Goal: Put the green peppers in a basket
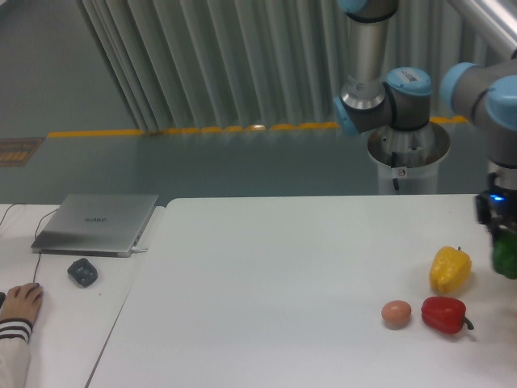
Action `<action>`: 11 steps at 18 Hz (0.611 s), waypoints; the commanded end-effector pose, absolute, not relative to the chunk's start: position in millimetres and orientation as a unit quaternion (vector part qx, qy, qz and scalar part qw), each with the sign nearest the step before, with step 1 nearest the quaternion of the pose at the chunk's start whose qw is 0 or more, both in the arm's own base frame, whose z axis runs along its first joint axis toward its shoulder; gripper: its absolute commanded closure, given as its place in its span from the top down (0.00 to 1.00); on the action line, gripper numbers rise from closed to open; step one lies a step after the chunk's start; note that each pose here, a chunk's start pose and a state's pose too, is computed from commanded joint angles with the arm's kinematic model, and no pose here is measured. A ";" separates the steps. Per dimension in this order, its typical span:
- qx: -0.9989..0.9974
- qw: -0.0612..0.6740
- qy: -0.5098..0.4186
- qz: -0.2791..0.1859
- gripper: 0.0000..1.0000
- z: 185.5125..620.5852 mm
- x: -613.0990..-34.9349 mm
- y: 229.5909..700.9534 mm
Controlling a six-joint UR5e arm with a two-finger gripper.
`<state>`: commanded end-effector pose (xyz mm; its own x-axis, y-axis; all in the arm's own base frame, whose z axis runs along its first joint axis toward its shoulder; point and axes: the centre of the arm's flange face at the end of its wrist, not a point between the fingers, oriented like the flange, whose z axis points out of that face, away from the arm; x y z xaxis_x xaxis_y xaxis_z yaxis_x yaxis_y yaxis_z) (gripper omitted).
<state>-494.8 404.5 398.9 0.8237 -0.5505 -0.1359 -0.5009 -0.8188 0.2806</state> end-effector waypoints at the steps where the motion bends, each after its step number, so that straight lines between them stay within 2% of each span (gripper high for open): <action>1: 0.933 0.147 -0.309 -0.108 0.56 397.8 -500.9 398.7; 4: 0.927 0.155 -0.318 -0.123 0.57 391.9 -517.2 391.7; 11: 0.923 0.161 -0.328 -0.119 0.57 375.8 -547.3 367.0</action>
